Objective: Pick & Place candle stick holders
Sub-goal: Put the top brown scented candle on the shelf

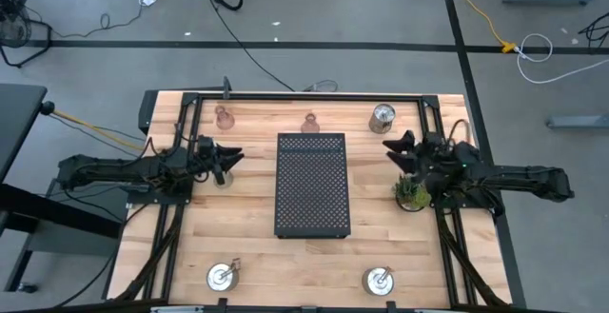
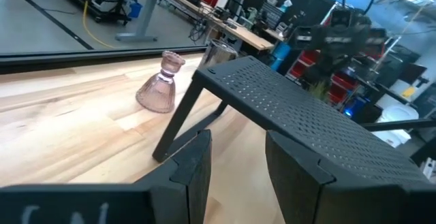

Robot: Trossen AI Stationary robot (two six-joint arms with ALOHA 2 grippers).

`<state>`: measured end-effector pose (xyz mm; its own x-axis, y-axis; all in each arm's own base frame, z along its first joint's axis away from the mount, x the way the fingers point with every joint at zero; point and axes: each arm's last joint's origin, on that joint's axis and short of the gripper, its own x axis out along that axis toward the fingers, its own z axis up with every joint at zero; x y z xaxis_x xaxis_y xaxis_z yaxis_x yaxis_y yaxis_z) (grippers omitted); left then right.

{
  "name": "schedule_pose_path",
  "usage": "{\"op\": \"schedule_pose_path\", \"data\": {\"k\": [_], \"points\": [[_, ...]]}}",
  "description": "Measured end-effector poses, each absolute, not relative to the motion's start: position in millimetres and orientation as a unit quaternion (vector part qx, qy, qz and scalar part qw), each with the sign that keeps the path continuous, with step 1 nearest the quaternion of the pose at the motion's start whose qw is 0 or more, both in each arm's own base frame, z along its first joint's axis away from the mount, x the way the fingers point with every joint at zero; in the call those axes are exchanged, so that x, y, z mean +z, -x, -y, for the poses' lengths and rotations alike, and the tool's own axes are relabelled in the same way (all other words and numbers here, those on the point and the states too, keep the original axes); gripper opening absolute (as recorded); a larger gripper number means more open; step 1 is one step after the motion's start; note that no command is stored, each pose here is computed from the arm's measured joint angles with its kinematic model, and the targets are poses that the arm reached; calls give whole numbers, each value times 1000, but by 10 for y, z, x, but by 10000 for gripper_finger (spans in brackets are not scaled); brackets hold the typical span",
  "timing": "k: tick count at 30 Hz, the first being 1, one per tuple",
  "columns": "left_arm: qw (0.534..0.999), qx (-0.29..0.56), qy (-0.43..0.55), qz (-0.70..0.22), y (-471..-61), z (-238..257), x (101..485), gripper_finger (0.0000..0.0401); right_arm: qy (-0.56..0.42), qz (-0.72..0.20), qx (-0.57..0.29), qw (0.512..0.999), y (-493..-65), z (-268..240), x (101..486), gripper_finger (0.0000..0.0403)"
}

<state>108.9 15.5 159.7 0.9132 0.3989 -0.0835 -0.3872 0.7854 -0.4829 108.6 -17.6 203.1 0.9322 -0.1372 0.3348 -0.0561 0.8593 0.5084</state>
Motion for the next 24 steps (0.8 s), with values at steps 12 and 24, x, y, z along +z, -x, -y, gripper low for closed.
{"op": "schedule_pose_path", "data": {"k": [12,24], "points": [[945,208,253,12,-1089,-155,1597,142,-382,376,-32,844,-915,220,2333,224],[944,216,249,16,-1087,-159,1603,142,-141,-139,-389,900,-1028,470,3649,230]]}}
